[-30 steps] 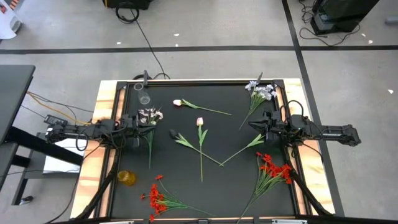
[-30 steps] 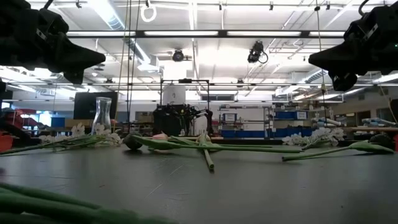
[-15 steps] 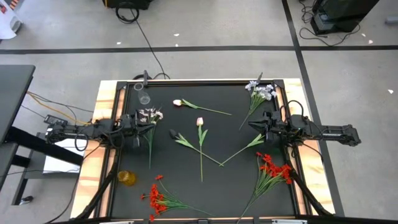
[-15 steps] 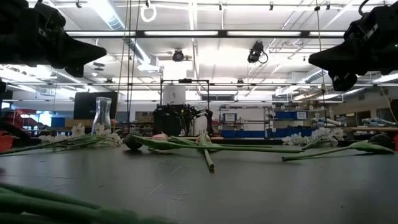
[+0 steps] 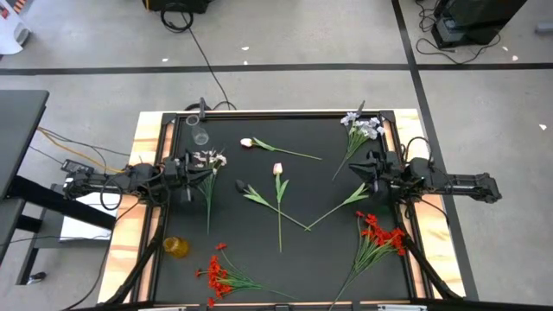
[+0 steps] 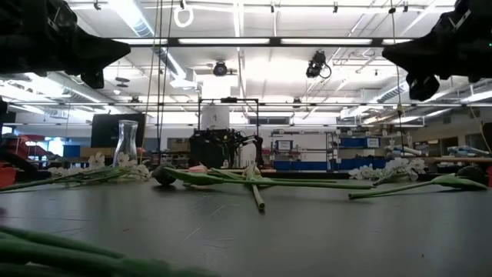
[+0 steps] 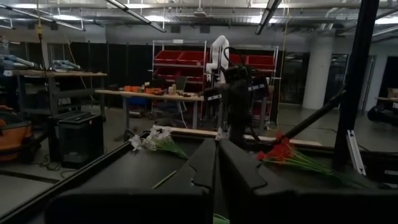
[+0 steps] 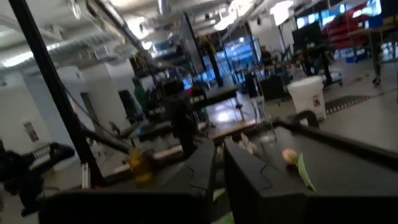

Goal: Sort flowers into vase by color
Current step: Put the black flower into the transparent vase

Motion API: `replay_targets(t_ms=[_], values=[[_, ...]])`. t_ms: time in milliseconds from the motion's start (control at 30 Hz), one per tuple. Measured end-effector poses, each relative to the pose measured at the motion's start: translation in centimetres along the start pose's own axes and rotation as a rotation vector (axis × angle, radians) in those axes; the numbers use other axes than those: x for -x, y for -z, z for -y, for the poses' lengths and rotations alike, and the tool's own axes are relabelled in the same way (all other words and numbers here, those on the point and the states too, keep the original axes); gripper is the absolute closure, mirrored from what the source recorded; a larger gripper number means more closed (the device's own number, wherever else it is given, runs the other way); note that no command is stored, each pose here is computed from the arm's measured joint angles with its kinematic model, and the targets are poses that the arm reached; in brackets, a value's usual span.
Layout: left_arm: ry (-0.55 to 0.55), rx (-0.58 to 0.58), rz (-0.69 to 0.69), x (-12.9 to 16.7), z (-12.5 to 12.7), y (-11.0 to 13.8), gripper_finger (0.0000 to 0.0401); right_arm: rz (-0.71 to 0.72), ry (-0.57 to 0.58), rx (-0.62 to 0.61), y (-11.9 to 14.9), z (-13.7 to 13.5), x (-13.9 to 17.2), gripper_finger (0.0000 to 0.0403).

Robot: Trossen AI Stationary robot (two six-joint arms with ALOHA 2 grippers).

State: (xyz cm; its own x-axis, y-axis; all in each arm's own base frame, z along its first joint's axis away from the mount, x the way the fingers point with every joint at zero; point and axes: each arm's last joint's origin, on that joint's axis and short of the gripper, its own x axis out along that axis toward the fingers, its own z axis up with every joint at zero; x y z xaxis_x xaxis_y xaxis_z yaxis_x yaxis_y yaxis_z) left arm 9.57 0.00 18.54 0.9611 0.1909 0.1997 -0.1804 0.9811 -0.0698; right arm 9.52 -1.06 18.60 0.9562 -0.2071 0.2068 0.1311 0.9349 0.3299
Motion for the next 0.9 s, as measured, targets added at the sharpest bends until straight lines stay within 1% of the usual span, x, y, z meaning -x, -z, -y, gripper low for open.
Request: replay_targets(t_ms=[33, 100, 200, 267, 333, 467, 533, 600, 667, 767, 900], values=[[0.0, 0.0, 0.0, 0.0, 0.0, 0.0, 0.0374, 0.031, 0.032, -0.007, -0.2, 0.1, 0.0, 0.0359], [-0.003, 0.01, 0.0, 0.0, 0.0, 0.0, 0.0374, 0.092, 0.101, -0.067, -0.6, 0.2, 0.0, 0.0359], [-0.012, 0.086, 0.007, 0.0, 0.0, -0.1, 0.0374, 0.205, 0.217, -0.243, -1.2, 0.5, 0.2, 0.0359], [-0.069, 0.142, 0.011, 0.0, -0.2, -0.1, 0.0374, 0.246, 0.278, -0.376, -1.1, 0.7, 0.2, 0.0359], [-0.145, 0.195, 0.023, 0.0, -0.4, -0.1, 0.0374, 0.253, 0.324, -0.481, -0.8, 0.9, 0.2, 0.0359], [-0.286, 0.315, 0.069, 0.1, -0.8, -0.2, 0.0374, 0.213, 0.36, -0.619, 0.0, 1.2, -0.1, 0.0359], [-0.326, 0.34, 0.08, 0.2, -0.9, -0.2, 0.0374, 0.194, 0.375, -0.649, 0.2, 1.2, -0.4, 0.0359], [-0.353, 0.343, 0.084, 0.2, -1.0, -0.3, 0.0374, 0.179, 0.388, -0.656, -0.1, 1.1, -0.7, 0.0359], [-0.361, 0.329, 0.069, 0.2, -1.0, -0.4, 0.0374, 0.176, 0.392, -0.657, -0.9, 0.7, -1.2, 0.0359], [-0.361, 0.315, 0.086, 0.1, -1.0, -1.5, 0.0374, 0.163, 0.411, -0.629, -2.5, 0.1, -2.3, 0.0358], [-0.367, 0.303, 0.066, -0.3, -0.9, -2.1, 0.0374, 0.157, 0.449, -0.594, -4.8, -0.6, -4.3, 0.0345]])
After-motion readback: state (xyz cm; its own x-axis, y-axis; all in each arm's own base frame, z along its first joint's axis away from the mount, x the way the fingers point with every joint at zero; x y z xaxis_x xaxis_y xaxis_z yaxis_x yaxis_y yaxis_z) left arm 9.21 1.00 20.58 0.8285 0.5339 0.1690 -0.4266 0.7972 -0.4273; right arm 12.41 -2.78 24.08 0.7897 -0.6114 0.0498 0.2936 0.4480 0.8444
